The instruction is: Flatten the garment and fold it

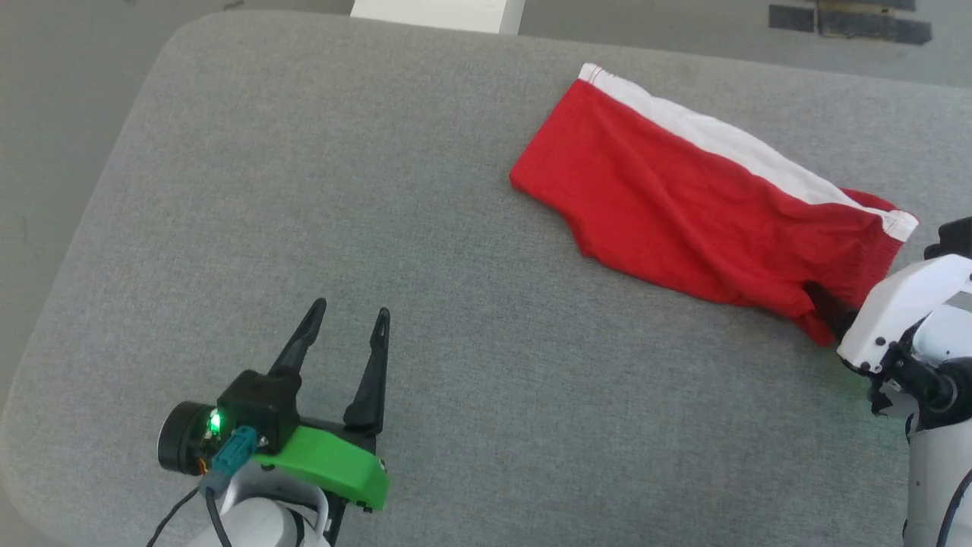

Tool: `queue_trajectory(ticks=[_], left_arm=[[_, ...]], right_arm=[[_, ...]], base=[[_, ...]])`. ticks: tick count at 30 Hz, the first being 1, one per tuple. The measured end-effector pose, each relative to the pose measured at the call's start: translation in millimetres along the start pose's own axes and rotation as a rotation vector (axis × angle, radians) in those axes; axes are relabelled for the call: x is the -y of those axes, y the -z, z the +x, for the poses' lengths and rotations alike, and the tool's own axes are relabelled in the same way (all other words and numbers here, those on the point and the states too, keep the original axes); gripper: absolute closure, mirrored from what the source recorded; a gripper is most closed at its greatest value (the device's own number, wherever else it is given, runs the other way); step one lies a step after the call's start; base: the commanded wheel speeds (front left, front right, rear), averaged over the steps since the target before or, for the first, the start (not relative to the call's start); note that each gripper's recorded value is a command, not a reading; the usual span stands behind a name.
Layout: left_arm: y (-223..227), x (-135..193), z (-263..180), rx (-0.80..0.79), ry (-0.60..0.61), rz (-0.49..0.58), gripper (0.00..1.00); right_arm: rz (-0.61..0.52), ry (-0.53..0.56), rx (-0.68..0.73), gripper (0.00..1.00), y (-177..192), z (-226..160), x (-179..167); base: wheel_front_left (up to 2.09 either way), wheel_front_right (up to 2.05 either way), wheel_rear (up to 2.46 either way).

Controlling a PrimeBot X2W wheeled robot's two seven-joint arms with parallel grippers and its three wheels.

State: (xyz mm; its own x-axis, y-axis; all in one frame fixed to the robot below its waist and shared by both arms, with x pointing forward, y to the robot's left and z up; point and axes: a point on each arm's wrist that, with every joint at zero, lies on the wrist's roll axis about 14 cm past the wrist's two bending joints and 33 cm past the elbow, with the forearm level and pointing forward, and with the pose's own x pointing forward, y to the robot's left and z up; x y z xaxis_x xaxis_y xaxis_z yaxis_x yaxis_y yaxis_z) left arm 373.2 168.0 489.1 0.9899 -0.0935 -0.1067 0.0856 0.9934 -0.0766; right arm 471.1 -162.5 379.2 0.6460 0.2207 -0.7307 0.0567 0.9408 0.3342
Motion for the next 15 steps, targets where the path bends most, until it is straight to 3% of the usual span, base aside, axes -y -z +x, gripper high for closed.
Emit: queue_trajectory(ticks=[8, 9, 10, 15], left_arm=[[10.1, -5.8, 4.9, -0.03, -0.021, -0.004, 0.0], [11.6, -6.1, 5.5, -0.035, -0.022, -0.004, 0.0], [12.8, -6.3, 6.1, -0.038, -0.023, -0.005, 0.0], [15.5, -5.0, 8.5, -0.043, -0.025, -0.012, 0.0]], right_arm=[[-0.011, -0.029, -0.021, 0.02, 2.0, 10.8, -10.0], [-0.013, -0.034, -0.019, 0.59, 1.5, 11.9, -11.6], [-0.013, -0.039, -0.017, 1.0, 1.0, 12.7, -13.0], [-0.02, -0.06, -0.008, 1.0, -0.2, 13.4, -19.4]], base=[[0.0, 0.0, 0.0], [0.0, 0.0, 0.0], [0.0, 0.0, 0.0], [0.0, 0.0, 0.0]])
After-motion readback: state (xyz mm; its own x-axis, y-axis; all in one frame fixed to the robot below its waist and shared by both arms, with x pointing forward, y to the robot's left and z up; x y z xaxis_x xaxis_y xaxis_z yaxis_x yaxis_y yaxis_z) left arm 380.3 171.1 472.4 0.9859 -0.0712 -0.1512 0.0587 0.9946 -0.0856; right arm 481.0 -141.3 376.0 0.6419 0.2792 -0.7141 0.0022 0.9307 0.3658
